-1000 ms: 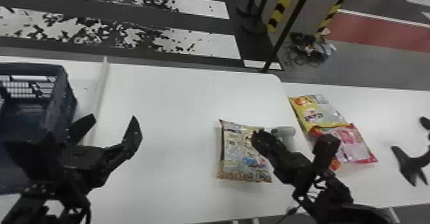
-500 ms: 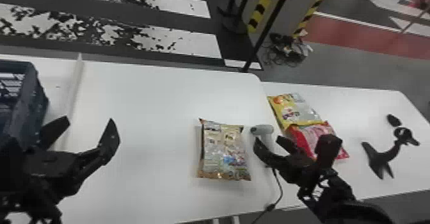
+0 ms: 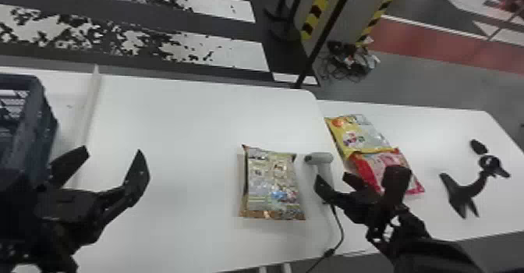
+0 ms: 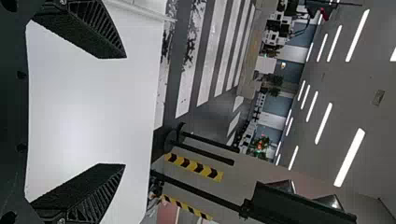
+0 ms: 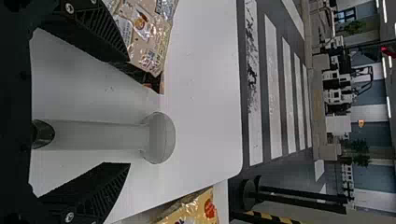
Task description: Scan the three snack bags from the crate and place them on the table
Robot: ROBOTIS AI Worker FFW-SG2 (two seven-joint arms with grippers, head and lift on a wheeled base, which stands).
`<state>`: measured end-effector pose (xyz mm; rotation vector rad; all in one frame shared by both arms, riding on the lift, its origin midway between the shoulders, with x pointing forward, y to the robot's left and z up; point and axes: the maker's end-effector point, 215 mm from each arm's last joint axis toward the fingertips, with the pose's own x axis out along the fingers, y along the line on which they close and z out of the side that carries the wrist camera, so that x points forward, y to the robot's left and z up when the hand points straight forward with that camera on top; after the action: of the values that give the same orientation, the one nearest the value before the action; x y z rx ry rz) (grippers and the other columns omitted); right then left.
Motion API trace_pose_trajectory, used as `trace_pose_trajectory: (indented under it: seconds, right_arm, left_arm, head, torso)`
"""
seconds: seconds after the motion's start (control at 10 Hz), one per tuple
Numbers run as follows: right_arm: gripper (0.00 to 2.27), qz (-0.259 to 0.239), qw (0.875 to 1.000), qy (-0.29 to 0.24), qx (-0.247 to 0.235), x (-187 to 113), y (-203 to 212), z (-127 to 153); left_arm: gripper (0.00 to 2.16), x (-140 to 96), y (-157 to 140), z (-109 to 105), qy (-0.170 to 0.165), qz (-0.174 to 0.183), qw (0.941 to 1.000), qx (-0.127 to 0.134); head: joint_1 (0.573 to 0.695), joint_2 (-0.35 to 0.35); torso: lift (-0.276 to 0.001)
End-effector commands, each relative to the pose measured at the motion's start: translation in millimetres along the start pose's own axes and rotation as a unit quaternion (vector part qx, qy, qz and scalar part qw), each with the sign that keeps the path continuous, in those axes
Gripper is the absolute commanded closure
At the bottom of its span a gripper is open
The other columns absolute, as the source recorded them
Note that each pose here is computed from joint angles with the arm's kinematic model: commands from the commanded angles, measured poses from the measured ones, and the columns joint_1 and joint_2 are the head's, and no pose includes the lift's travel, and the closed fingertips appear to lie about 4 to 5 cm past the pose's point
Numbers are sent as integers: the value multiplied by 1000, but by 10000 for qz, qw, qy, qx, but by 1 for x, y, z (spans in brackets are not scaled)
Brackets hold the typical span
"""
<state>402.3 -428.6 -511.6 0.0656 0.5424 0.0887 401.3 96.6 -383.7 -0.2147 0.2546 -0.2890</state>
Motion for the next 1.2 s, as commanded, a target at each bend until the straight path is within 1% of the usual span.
trace_pose_trajectory:
  seconds: [0.0, 0.3, 0.4, 0.5, 0.6, 0.7, 0.8, 0.9, 1.1]
  right_arm:
    - [97, -13, 9999, 115, 1, 7, -7, -8]
    - [117, -90, 9996, 252, 67, 22, -24, -19]
    - [208, -129, 9994, 282, 130, 29, -30, -21]
    - [657, -154, 9992, 301, 199, 34, -34, -22]
    - [1457, -133, 9991, 341, 204, 39, -33, -23]
    - [1980, -76, 9990, 408, 162, 44, -28, -25]
    - [2135, -29, 9989, 439, 128, 47, -22, -26]
    - [2243, -11, 9989, 441, 137, 47, -20, -27]
    - [2243, -83, 9991, 395, 148, 45, -19, -25]
  left_arm:
    - [33, 0, -5, -3, 32, -21, 10000, 62]
    - [33, 1, -7, -16, 134, -37, 9999, 39]
    - [33, 3, -9, -19, 147, -58, 9999, 21]
    - [33, 5, -14, -19, 147, -95, 9998, 36]
    - [33, 8, -16, -18, 134, -116, 9998, 42]
    - [33, 10, -16, -18, 126, -106, 9999, 50]
    - [33, 12, -17, -18, 130, -114, 9998, 55]
    - [33, 14, -16, -20, 147, -106, 9998, 52]
    - [33, 16, -14, -22, 165, -103, 9998, 83]
  head:
    - [695, -350]
    - [695, -350]
    - [695, -350]
    - [695, -350]
    - [695, -350]
    - [695, -350]
    - [695, -350]
    - [695, -350]
    - [695, -350]
  torso:
    - [-62]
    - [-62]
    - [-62]
    - [-62]
    - [-62]
    - [-62]
    - [-62]
    - [-62]
    - [-62]
